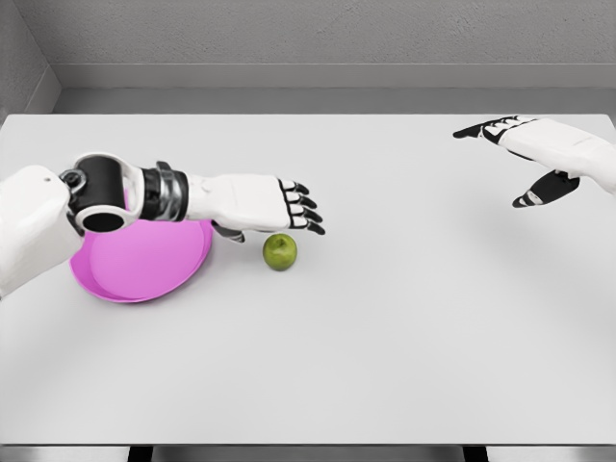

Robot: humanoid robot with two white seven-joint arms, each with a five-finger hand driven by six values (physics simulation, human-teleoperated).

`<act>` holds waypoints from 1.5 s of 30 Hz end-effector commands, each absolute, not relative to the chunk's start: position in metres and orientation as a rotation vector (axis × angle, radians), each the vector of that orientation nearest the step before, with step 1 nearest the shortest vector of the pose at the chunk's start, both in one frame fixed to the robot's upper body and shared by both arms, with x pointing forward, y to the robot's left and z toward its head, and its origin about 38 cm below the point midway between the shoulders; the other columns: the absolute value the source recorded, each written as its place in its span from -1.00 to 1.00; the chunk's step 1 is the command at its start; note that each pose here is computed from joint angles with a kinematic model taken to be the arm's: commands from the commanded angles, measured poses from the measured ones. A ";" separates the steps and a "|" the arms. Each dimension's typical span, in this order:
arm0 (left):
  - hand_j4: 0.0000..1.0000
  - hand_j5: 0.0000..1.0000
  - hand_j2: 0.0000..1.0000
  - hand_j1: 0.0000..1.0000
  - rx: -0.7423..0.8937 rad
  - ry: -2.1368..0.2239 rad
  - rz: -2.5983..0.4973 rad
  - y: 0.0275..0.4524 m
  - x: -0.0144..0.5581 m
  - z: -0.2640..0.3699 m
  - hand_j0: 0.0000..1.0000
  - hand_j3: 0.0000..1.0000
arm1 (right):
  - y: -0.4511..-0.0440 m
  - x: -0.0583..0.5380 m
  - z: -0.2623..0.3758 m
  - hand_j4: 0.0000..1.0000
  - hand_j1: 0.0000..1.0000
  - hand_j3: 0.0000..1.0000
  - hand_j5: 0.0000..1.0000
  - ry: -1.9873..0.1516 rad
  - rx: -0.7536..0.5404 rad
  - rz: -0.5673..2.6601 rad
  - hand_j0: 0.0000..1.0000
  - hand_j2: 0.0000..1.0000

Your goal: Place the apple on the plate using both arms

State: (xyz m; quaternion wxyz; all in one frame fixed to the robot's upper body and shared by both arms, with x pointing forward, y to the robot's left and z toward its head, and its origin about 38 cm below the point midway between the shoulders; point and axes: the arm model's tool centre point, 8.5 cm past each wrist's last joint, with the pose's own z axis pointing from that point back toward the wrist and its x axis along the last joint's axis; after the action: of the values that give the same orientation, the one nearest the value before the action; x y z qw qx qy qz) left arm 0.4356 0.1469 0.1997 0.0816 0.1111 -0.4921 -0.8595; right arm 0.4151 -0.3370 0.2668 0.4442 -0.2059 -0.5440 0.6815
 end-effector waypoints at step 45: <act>-0.39 -0.39 -0.39 -0.39 0.224 -1.378 -2.618 0.135 0.428 0.182 -0.39 -0.39 | -0.342 0.413 0.265 1.00 1.00 1.00 1.00 -1.331 -0.512 1.688 1.00 1.00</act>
State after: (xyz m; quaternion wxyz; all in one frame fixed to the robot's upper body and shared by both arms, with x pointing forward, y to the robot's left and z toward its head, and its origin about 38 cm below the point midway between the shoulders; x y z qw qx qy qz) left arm 0.4257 0.1342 0.1744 0.0772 0.0801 -0.4457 -0.8882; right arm 0.4136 -0.3412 0.2642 0.4486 -0.2069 -0.5386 0.6825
